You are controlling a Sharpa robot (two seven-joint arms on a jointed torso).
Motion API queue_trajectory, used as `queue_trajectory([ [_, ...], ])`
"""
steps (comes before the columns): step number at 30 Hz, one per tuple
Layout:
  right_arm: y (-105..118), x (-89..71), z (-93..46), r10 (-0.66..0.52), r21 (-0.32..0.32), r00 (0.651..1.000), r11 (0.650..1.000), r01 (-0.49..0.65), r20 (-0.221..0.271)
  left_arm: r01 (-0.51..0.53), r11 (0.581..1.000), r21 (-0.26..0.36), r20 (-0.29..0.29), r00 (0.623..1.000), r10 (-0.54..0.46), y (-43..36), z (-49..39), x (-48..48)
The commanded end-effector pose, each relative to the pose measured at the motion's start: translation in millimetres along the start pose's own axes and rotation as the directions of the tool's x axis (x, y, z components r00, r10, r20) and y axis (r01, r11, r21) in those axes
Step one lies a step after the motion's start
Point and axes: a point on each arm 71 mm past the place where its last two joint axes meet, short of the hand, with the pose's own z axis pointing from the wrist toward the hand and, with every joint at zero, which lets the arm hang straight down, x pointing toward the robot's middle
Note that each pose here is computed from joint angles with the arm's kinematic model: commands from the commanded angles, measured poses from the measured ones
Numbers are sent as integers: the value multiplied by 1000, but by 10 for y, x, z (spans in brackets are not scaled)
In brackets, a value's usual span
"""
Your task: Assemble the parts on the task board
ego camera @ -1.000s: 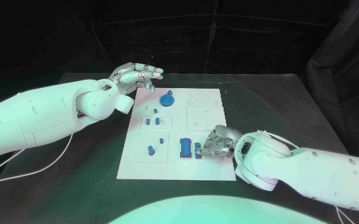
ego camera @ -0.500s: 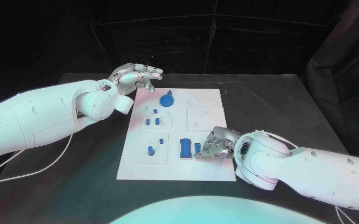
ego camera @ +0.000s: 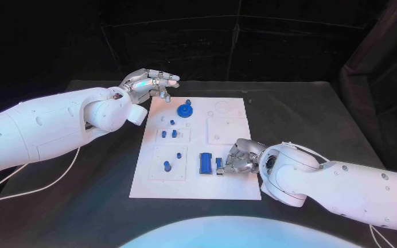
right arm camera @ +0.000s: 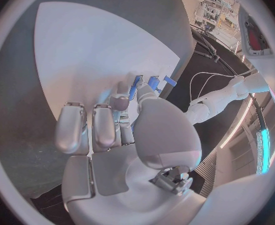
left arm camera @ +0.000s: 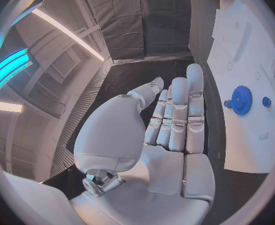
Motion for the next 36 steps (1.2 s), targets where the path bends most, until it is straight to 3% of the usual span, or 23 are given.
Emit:
queue_trajectory([
  [1, 12, 2, -10, -16, -21, 1000, 1000, 16, 2, -3, 1000, 3, -13, 1000, 3, -13, 1, 7],
  [9, -24, -64, -118, 82, -124, 997, 989, -80, 12, -4, 1000, 3, -8, 1000, 4, -12, -3, 0],
  [13, -102, -232, -135, 234, -203, 972, 953, -224, 22, -7, 1000, 20, 1, 1000, 7, -22, -3, -5],
  [17, -202, -534, -42, 465, -269, 885, 853, -447, 3, -2, 996, 84, 33, 999, -1, -58, -6, -26],
  [20, -266, -751, 40, 637, -314, 770, 726, -612, -28, 16, 993, 117, 54, 998, -22, -67, -2, -48],
  [22, -305, -899, 100, 704, -350, 709, 656, -668, -35, 25, 991, 130, 64, 997, -33, -63, 6, -65],
  [25, -345, -1107, 205, 761, -399, 648, 585, -706, -32, 31, 989, 147, 76, 996, -43, -51, 23, -109],
  [30, -337, -1399, 395, 803, -482, 595, 512, -711, -25, 37, 984, 173, 89, 995, -53, -30, 79, -195],
  [36, -325, -1611, 612, 825, -542, 565, 484, -687, 20, -10, 984, 180, 219, 975, -30, 2, 152, -309],
])
